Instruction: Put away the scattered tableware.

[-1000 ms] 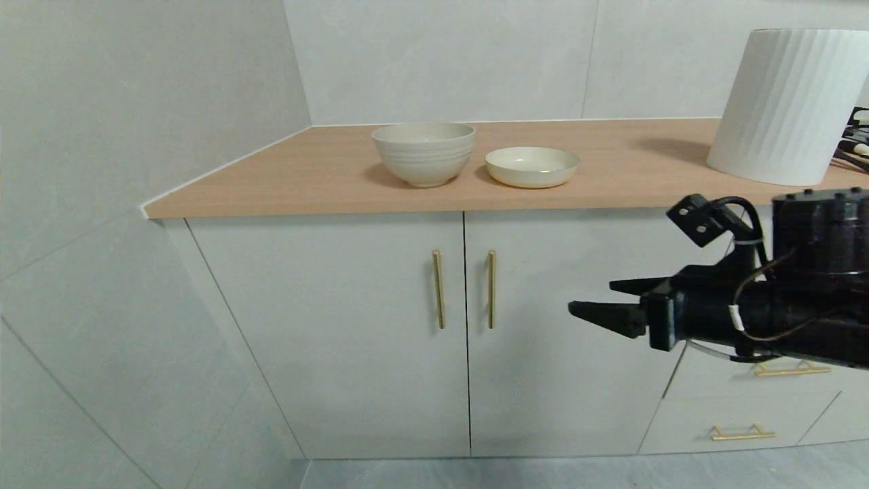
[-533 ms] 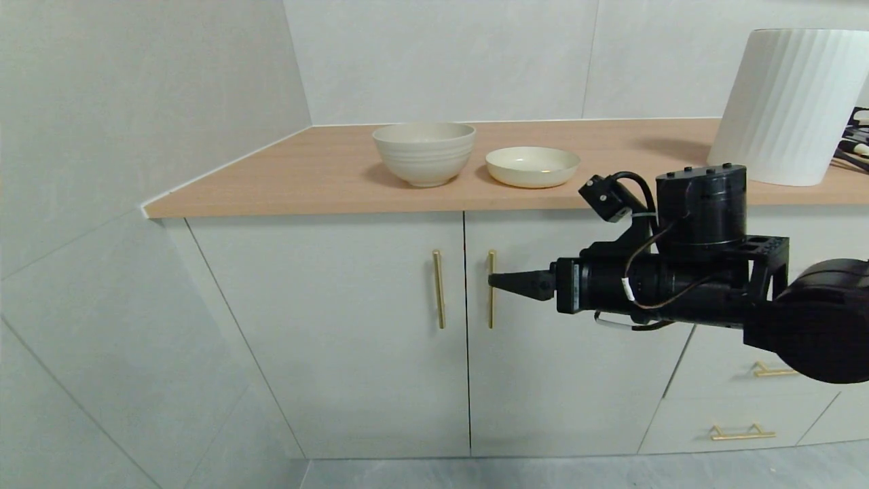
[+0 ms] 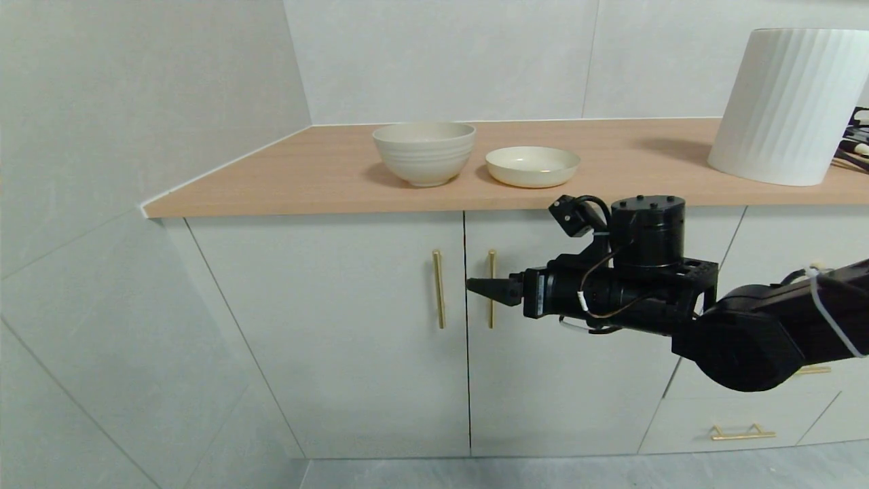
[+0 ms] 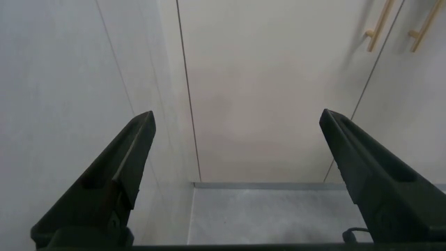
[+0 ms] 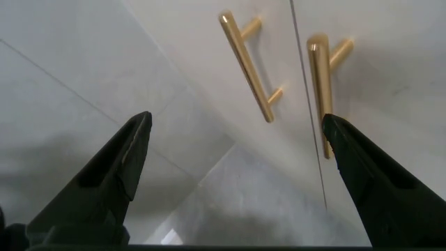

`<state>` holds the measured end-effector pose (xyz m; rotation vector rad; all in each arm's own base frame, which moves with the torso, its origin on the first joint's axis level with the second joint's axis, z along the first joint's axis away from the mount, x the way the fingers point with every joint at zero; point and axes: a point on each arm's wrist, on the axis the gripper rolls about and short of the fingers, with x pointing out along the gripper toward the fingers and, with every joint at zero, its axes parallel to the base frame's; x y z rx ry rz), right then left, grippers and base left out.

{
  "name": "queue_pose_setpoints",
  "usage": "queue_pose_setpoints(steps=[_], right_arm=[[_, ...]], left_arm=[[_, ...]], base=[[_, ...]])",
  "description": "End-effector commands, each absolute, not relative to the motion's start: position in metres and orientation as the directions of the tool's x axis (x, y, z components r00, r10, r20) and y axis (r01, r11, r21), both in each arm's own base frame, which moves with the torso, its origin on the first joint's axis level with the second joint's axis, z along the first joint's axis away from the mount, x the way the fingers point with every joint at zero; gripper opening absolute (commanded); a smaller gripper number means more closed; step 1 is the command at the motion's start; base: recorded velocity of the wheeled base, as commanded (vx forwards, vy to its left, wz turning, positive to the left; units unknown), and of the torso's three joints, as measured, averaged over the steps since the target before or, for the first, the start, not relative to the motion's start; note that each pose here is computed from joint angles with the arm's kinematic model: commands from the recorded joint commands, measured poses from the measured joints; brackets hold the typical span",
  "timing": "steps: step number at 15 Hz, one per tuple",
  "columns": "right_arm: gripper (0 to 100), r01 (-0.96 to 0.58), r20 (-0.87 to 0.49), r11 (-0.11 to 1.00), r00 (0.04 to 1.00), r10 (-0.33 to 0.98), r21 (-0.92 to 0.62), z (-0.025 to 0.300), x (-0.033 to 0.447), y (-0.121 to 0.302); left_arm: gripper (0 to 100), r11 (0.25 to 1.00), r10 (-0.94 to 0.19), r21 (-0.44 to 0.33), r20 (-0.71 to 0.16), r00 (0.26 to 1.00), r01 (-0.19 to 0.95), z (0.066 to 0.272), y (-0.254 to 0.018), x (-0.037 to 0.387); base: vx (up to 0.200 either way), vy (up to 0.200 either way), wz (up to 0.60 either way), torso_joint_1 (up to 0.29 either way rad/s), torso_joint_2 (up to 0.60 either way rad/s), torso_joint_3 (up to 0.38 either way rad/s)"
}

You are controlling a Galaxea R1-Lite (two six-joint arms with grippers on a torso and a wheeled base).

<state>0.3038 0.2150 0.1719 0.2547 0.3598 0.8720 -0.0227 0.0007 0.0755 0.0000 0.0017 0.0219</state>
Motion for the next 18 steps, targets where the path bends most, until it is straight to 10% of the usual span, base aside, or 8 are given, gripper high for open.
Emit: queue_pose_setpoints(steps=[1,18], right_arm=[[100,-0.685,-0.240,0.628,0.582,0.777,0.370,0.151,0.315,0.222],[100,-0.669,-0.188,0.657,0.637,0.748,0.347,0.127,0.342,0.236]], left_arm=[[100,1.000,0.021,0.000,-0.002,1.000,-0.021,0.076,0.001,-0.023],[100,1.000,0.023,0.000,-0.002,1.000,-0.023,0.076,0.001,-0.023]], base=[[0.000,0.000,0.00,0.000,0.00,0.000],[0.000,0.000,0.00,0.000,0.00,0.000]])
